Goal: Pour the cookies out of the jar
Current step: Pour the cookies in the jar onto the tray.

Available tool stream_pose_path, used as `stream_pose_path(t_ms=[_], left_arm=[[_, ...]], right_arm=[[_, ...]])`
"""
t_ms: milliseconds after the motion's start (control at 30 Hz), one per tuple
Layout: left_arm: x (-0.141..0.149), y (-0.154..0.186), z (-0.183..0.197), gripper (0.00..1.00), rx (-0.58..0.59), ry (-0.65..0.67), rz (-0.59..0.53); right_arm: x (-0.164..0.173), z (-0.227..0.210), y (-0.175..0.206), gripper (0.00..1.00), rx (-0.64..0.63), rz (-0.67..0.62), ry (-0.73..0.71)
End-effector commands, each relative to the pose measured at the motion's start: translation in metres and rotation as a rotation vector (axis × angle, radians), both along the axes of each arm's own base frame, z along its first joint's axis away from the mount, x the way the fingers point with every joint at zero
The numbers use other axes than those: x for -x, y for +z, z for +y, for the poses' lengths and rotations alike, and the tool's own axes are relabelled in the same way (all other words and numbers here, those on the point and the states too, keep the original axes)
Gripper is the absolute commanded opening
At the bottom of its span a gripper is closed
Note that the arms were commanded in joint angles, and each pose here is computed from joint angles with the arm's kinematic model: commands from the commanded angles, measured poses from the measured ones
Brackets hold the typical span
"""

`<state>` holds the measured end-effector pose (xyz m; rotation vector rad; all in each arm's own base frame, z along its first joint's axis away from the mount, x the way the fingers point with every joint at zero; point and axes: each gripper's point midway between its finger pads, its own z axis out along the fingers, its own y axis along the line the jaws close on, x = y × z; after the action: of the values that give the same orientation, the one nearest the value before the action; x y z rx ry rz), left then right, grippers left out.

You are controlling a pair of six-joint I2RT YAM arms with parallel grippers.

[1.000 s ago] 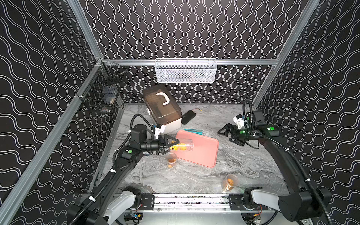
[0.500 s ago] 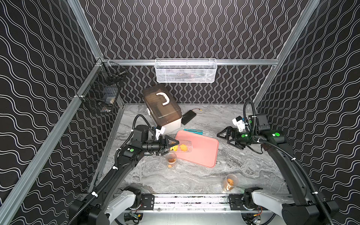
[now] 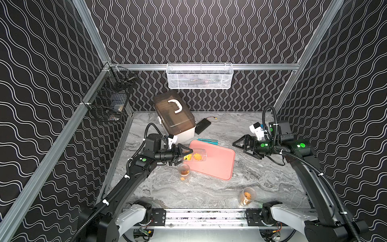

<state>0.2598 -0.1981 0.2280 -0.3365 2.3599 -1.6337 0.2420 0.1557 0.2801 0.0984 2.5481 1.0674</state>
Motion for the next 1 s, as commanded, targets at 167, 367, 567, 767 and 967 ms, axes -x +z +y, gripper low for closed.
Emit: stream_pose_path(t_ms=[167, 367, 567, 767, 967], left_arm=[[-0.012, 0.008, -0.004, 0.51, 0.012, -0.019, -0.071], [-0.008, -0.002, -0.006, 0.51, -0.011, -0.059, -0.054], [-0.011, -0.006, -0.010, 0.51, -0.021, -0.118, -0.054], [-0.033, -0.009, -0.021, 0.51, 0.033, -0.147, -0.069], [-0.056, -0.023, -0.032, 0.50, 0.088, -0.189, -0.062]], right_arm=[[-0.002, -0.004, -0.020, 1.00, 0.043, 0.025, -0.011], [-0.001, -0.008, -0.036, 1.00, 0.069, 0.032, -0.023], [0.006, -0.005, -0.066, 1.00, 0.041, 0.123, -0.036], [0.005, -0.004, -0.079, 1.00, 0.040, 0.170, -0.032], [-0.004, 0.002, -0.090, 1.00, 0.018, 0.186, -0.028]])
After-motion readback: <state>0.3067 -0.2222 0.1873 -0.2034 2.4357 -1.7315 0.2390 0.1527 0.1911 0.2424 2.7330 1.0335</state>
